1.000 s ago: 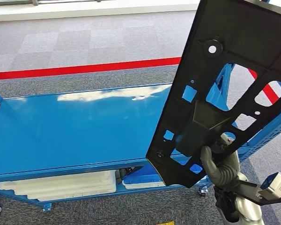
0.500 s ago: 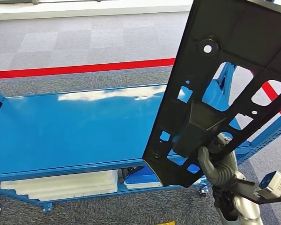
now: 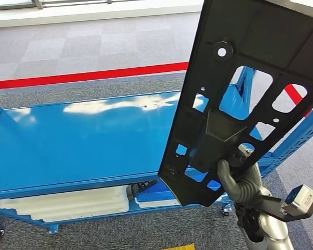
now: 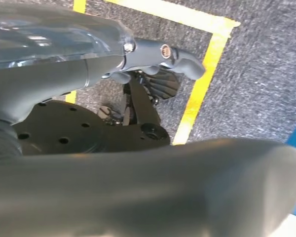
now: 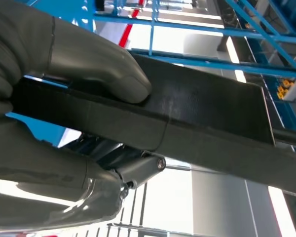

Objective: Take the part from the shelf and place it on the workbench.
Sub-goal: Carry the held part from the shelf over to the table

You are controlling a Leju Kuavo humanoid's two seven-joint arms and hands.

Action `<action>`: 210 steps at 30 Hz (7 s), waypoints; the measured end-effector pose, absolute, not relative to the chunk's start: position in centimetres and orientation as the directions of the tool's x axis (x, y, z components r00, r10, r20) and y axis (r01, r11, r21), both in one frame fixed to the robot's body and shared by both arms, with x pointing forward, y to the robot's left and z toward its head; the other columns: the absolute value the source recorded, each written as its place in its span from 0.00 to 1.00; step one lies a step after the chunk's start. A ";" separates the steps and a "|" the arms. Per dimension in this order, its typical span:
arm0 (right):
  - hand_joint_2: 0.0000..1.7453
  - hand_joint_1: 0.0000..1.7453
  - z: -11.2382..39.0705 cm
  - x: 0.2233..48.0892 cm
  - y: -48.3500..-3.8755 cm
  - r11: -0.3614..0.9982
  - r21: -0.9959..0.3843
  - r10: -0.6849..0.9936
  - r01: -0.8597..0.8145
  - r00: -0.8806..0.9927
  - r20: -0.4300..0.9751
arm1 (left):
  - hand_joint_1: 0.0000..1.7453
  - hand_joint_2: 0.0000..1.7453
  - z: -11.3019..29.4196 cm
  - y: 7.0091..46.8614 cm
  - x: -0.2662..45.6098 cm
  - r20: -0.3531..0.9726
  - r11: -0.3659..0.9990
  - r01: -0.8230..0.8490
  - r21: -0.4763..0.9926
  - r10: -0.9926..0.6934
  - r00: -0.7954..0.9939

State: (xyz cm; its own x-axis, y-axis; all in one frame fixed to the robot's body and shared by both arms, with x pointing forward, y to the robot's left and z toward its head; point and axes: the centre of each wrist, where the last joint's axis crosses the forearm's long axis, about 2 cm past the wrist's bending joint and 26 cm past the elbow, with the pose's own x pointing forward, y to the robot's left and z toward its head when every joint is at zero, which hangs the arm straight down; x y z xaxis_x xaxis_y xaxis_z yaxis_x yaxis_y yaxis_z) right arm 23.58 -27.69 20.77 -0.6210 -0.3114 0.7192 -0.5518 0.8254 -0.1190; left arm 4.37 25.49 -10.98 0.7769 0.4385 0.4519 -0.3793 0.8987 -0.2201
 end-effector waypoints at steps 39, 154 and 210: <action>1.00 1.00 21.2 24.0 -26.4 0.847 -0.187 -0.247 -0.498 -0.679 0.691 | 0.00 1.00 -11.0 25.8 4.3 0.444 0.905 -0.378 -0.195 0.425 0.789; 1.00 1.00 19.4 22.4 -25.9 0.692 -0.239 -0.405 -0.682 -0.640 0.653 | 0.00 1.00 -11.1 25.9 3.4 0.361 0.901 -0.413 -0.129 0.431 0.827; 1.00 1.00 21.7 24.4 -24.7 0.691 -0.263 -0.436 -0.674 -0.678 0.592 | 0.00 1.00 -11.2 28.1 3.1 0.358 0.899 -0.431 -0.080 0.429 0.829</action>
